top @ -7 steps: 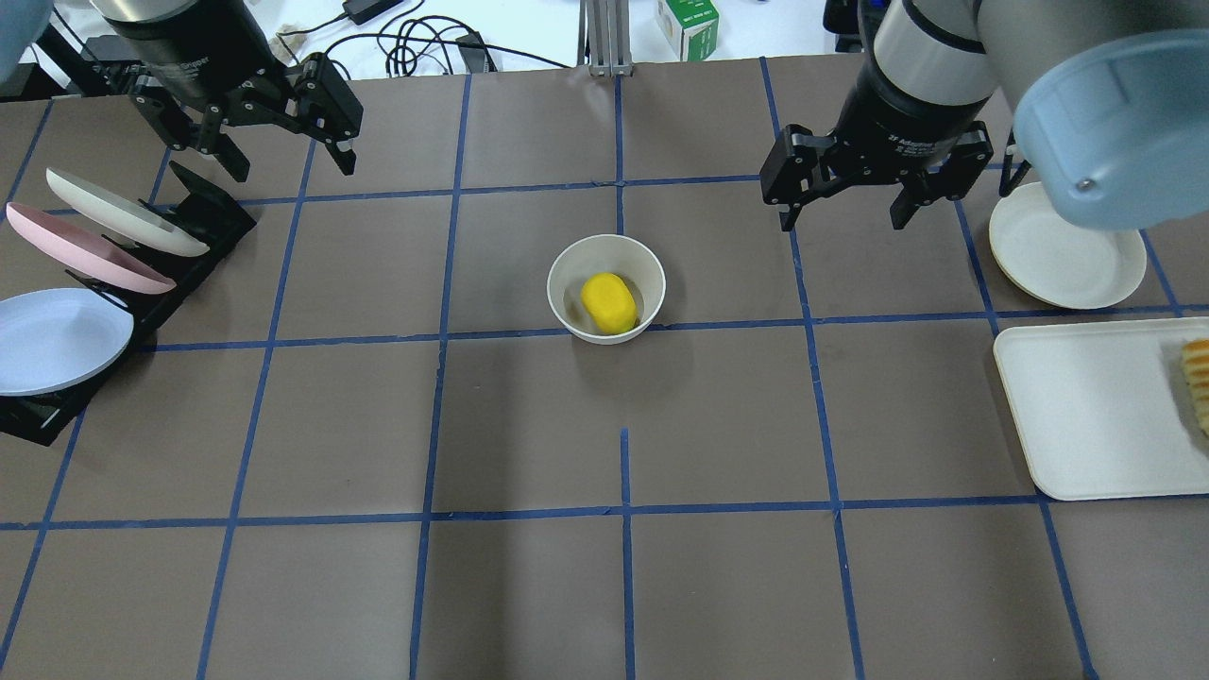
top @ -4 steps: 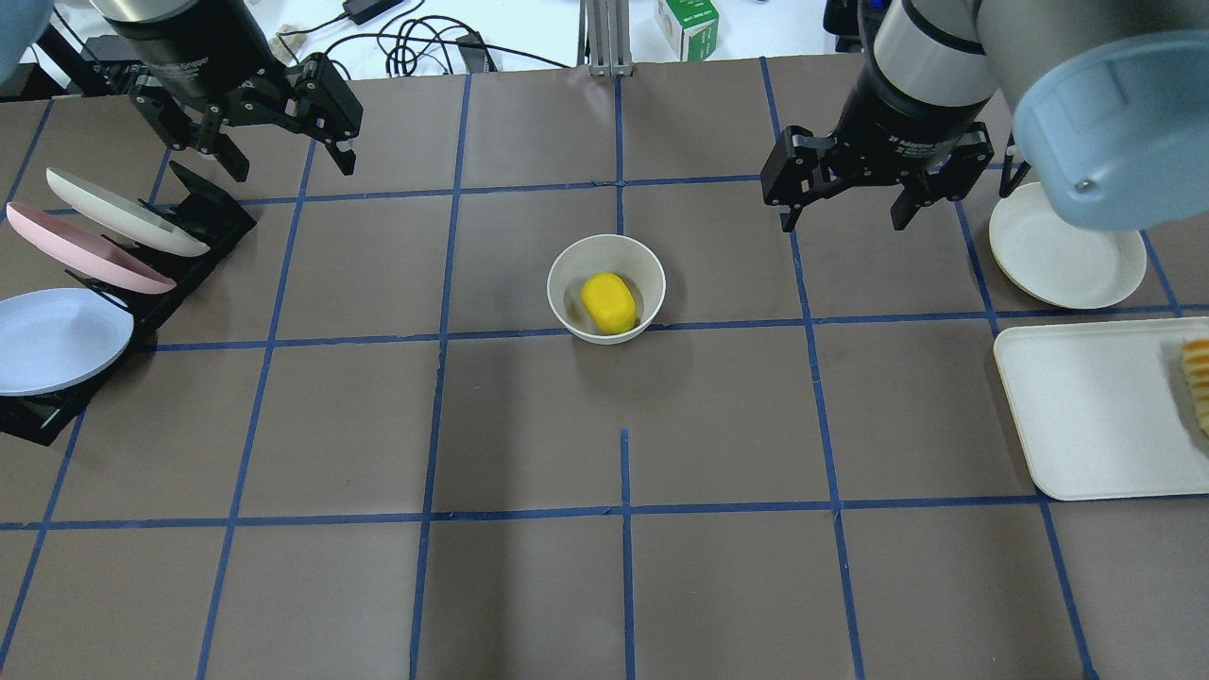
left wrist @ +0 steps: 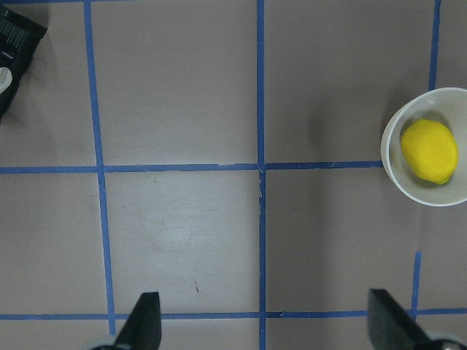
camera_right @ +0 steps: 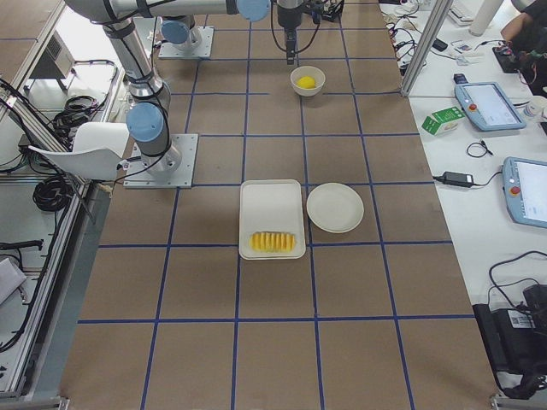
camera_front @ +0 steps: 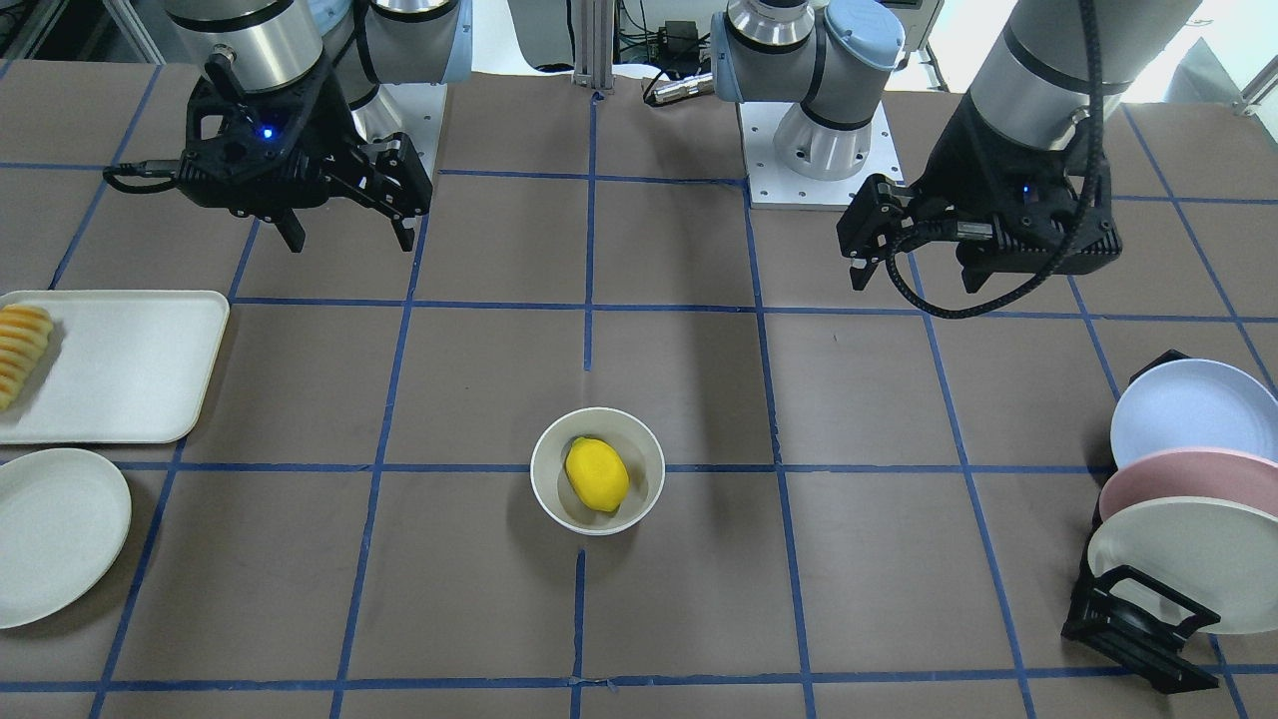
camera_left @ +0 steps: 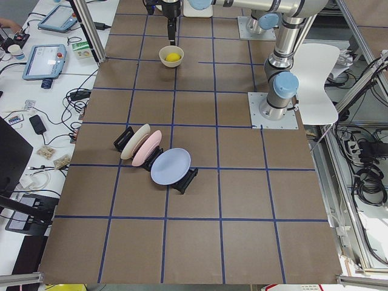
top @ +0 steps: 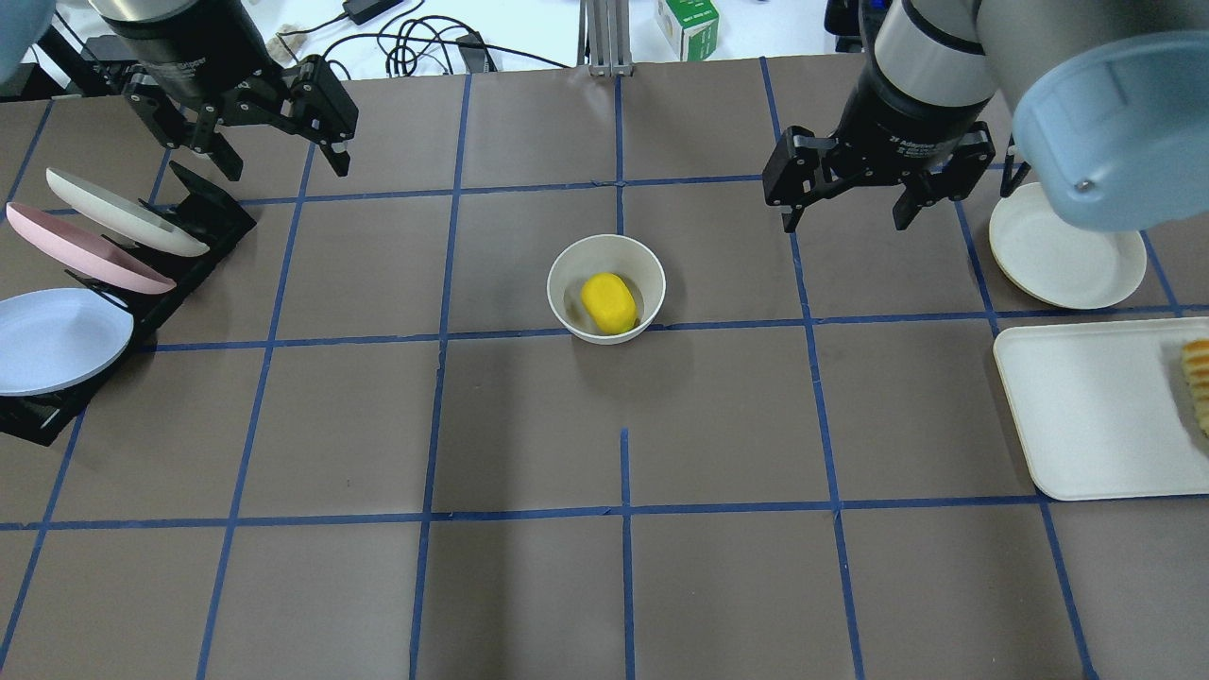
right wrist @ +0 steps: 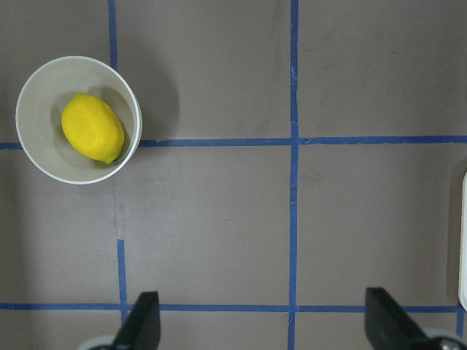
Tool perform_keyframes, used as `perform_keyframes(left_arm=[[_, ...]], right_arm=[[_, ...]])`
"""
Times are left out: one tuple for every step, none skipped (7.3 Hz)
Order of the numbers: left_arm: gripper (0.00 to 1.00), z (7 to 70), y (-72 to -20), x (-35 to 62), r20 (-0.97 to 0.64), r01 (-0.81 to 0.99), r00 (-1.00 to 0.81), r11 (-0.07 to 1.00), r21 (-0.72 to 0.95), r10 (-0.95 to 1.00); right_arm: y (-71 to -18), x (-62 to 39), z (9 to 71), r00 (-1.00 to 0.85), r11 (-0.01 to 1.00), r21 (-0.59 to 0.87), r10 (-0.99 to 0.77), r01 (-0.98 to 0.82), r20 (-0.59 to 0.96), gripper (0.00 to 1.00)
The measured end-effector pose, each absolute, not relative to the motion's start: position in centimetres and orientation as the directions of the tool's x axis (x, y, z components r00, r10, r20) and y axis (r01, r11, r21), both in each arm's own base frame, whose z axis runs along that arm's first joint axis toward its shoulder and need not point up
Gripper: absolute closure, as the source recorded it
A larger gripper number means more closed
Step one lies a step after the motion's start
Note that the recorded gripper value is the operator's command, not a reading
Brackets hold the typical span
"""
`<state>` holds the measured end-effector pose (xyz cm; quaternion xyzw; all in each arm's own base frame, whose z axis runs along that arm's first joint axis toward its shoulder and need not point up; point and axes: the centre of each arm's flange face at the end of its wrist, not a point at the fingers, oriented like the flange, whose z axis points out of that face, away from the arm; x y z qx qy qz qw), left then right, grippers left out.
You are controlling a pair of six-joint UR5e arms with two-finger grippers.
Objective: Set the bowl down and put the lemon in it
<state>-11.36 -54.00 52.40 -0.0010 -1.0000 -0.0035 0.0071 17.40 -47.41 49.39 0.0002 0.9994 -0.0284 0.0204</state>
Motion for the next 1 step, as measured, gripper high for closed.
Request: perform_keyframes(left_arm=[[0.00, 52.47, -53.97, -11.43, 0.024, 0.001, -1.000, 1.000, 0.005, 0.001]], right_arm=[[-47.42, 17.38, 49.44, -0.999, 0.998, -0.058, -0.001, 0.002, -0.039, 0.00]])
